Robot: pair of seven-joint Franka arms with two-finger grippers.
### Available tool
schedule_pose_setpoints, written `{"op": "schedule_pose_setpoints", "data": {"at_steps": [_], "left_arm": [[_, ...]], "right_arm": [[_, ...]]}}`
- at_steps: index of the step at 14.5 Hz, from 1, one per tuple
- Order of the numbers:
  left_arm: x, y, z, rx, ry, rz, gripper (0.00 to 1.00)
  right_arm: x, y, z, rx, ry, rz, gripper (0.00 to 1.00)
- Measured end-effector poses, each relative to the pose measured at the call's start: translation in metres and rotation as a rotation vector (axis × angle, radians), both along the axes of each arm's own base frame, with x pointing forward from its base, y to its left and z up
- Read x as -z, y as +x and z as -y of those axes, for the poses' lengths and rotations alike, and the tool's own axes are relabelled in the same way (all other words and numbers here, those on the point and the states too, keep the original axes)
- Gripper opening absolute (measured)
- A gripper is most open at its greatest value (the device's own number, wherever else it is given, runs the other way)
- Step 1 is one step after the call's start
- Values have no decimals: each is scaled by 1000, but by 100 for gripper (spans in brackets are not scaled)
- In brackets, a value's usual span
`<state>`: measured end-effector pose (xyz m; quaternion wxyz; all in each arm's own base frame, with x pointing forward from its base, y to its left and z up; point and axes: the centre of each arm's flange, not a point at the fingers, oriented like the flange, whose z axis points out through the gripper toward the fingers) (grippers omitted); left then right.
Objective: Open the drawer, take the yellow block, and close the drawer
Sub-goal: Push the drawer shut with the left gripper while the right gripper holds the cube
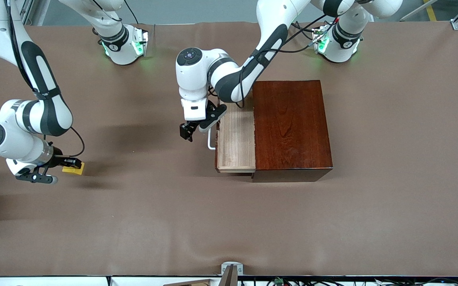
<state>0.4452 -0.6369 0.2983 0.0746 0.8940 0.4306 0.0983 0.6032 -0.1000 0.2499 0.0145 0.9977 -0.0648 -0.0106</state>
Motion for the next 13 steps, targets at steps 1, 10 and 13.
{"op": "schedule_pose_setpoints", "data": {"at_steps": [1,10,13], "left_arm": [[0,4,-5,-11,20,-2,100],[4,19,-30,-69,152,-49,100],[9,23,-43,-94,211,-80,100]], "right_arm": [[7,-4,2,0,0,6,56],[39,-16,1,-2,9,-28,56],[43,-16,0,-2,10,-32,58]]}}
